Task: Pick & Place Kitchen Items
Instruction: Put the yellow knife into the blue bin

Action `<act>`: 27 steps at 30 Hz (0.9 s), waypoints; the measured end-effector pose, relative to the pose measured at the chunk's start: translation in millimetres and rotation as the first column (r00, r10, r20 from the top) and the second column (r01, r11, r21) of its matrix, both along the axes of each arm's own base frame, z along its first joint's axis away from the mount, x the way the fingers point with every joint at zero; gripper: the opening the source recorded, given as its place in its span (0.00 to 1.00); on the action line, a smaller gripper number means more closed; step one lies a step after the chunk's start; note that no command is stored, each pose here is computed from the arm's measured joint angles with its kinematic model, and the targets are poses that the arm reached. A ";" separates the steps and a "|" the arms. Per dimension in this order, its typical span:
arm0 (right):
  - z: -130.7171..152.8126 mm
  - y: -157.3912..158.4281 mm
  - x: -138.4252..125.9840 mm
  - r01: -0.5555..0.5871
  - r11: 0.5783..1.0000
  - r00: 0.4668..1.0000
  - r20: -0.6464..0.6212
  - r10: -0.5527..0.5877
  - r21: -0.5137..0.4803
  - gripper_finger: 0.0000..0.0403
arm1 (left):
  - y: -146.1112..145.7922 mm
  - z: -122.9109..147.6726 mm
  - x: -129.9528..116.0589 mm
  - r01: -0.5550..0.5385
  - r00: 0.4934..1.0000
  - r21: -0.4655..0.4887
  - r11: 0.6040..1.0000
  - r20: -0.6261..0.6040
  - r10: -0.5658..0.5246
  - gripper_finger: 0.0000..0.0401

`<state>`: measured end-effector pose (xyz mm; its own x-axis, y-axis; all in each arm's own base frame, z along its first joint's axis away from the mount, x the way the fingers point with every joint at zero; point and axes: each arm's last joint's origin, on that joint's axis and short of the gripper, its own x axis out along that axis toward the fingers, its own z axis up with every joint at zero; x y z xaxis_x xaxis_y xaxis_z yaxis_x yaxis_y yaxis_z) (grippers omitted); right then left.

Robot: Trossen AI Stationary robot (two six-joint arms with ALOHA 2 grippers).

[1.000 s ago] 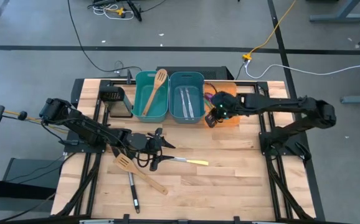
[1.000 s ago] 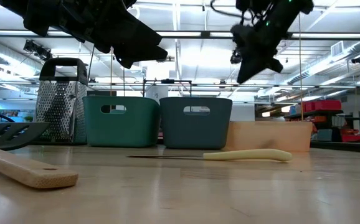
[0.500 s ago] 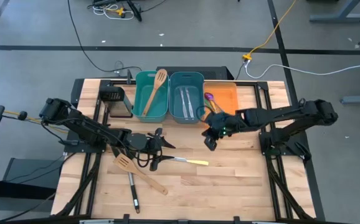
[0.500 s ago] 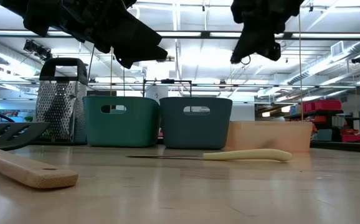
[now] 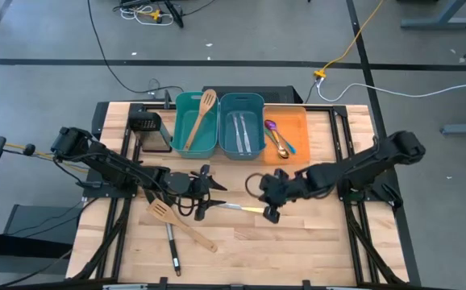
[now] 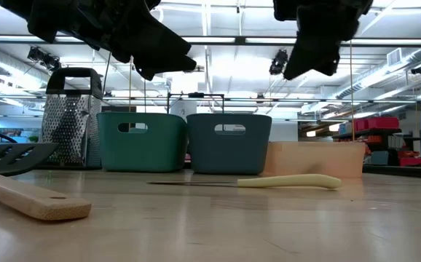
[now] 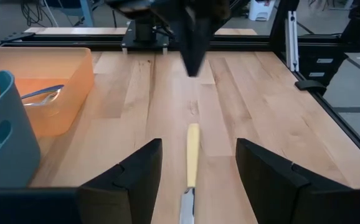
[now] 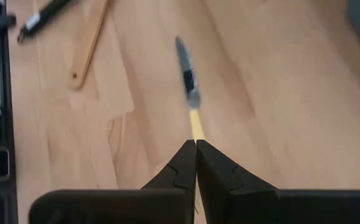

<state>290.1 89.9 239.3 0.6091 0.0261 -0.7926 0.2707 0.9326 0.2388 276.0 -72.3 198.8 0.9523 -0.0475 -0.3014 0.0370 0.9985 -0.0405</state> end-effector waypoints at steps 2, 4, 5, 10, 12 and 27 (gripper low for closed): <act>-6.2 7.5 0.8 -0.021 1.000 1.000 -0.019 0.021 -0.006 0.05 | 0.0 -0.1 0.0 0.000 1.000 0.000 1.000 -0.001 0.000 0.52; -12.9 13.6 1.6 -0.032 0.999 0.999 -0.043 0.032 -0.010 0.05 | -0.1 0.0 -0.1 0.001 1.000 0.000 1.000 0.000 -0.001 0.52; -16.2 16.0 2.4 -0.033 0.999 0.998 -0.052 0.032 -0.009 0.05 | -0.1 0.0 -0.1 0.000 1.000 0.000 1.000 0.000 0.000 0.52; -31.7 21.1 6.8 -0.026 0.999 0.995 -0.098 0.023 -0.033 0.05 | 0.0 0.0 0.0 0.000 1.000 0.000 1.000 0.000 0.000 0.52; -38.0 21.8 9.3 -0.018 0.999 0.994 -0.111 0.013 -0.046 0.05 | -0.1 -0.1 -0.1 0.001 1.000 0.000 1.000 -0.001 -0.001 0.52; -64.5 24.7 16.6 0.064 0.998 0.980 -0.186 -0.068 -0.029 0.15 | 0.0 -0.1 0.0 0.000 1.000 0.001 1.000 -0.001 0.000 0.52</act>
<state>306.6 114.7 174.8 0.4498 -0.0290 -0.8927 0.3700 0.9157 0.1567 276.0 -72.3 198.7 0.9519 -0.0476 -0.3028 0.0373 0.9985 -0.0395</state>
